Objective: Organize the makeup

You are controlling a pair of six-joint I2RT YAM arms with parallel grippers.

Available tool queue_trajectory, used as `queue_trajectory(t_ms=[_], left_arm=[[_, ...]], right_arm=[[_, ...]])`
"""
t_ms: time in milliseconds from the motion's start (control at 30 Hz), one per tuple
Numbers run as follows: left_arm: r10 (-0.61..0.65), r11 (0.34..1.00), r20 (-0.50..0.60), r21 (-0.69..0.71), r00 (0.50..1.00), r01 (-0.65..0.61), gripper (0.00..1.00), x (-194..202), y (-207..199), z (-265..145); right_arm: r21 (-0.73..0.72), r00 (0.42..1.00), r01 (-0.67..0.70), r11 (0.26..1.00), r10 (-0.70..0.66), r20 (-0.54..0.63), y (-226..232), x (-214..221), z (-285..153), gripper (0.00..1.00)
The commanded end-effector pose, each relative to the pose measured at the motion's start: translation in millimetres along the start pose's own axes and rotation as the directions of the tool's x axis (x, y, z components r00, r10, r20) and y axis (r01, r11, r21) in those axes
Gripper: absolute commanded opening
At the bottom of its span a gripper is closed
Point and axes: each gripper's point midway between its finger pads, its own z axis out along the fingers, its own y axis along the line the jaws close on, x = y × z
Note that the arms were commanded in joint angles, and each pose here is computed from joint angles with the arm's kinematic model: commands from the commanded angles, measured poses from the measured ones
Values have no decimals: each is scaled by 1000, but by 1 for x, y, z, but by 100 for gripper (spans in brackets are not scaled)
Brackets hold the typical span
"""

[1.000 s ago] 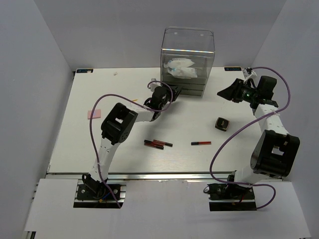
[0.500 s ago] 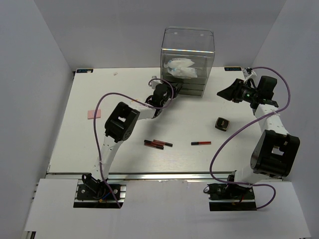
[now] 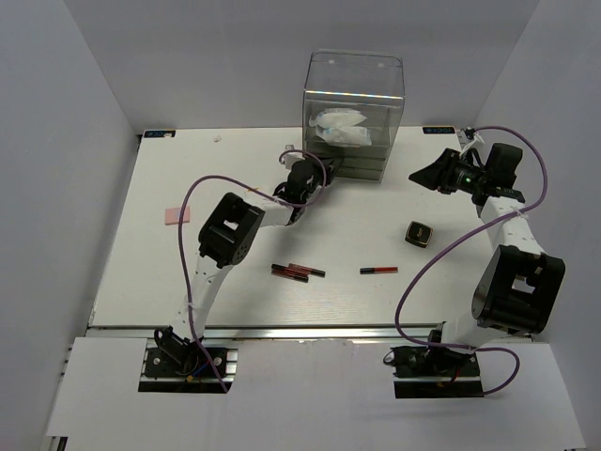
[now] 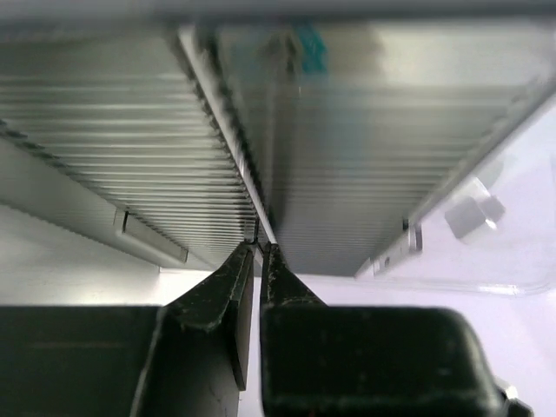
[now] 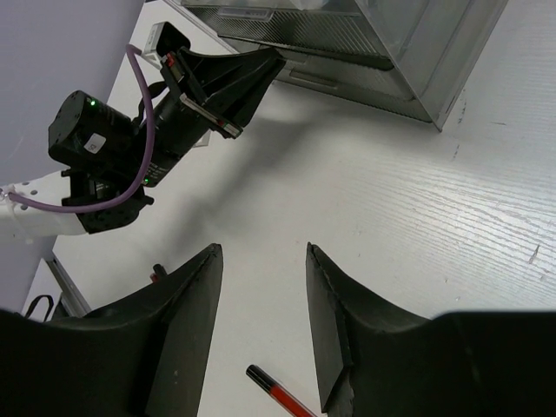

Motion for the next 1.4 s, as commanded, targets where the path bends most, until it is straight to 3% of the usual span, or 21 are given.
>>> queue_trajectory(t_ms=[0,333,467,600,633,667,700,767,800,833,867,933,967,1033,1067,1133,1167,1267,1367], left_arm=[[14,1000,17,12,1000,-14,6,-12,-12,-16],[6,999,-57,41,998,-4,5,12,-23,-91],[0,999,-72,39,997,3,6,18,-22,-100],[-1,999,-81,35,997,4,26,19,-24,-101],[5,999,-81,35,997,-2,43,19,-26,-101],[20,999,-84,31,996,-17,49,19,-30,-103],[29,999,-88,30,996,-27,54,20,-32,-104],[35,999,-101,16,994,-34,67,21,-34,-110],[36,999,-103,20,994,-34,70,19,-41,-117],[43,999,-120,22,992,-40,79,21,-45,-122],[67,998,-133,-8,989,-69,82,23,-39,-127],[106,994,-146,-9,984,-109,86,21,-54,-145],[164,982,-163,-64,973,-176,98,20,-42,-153],[261,958,-172,-79,950,-277,98,13,-54,-173],[299,931,-187,-160,936,-329,98,8,-40,-183],[390,891,-177,-176,904,-419,98,-5,-55,-201],[445,836,-187,-263,876,-481,98,-17,-38,-212],[489,794,-157,-329,858,-512,98,-49,-42,-241],[458,800,-98,-389,884,-457,98,-84,-36,-269]], right_arm=[[-37,996,88,995,-87,36,14,-12,-6,49],[-41,996,85,996,-84,9,12,-1,-7,51],[-62,995,101,993,-102,-16,15,7,-6,55],[-141,979,184,973,-194,-68,28,21,-4,62],[-164,976,164,973,-185,-117,33,35,-6,66],[-219,962,198,955,-232,-143,46,40,-2,69],[-264,915,329,907,-375,-147,47,48,-1,73],[-351,857,335,875,-438,-274,66,89,-3,79],[-412,782,433,802,-561,-270,65,102,-3,82],[-453,742,442,774,-599,-300,69,118,-5,89],[-514,676,426,744,-640,-366,80,146,-11,89],[-569,591,451,688,-708,-387,77,175,-16,89],[-579,527,492,650,-752,-395,78,185,-19,89],[-590,417,558,584,-812,-409,65,209,-16,89],[-588,384,588,555,-831,-402,63,213,-16,89],[-591,328,619,517,-854,-403,54,226,-13,89],[-597,293,628,500,-862,-413,52,231,-12,89],[-610,229,637,471,-872,-433,42,242,-12,87],[-622,149,658,424,-883,-444,26,253,-14,84]])
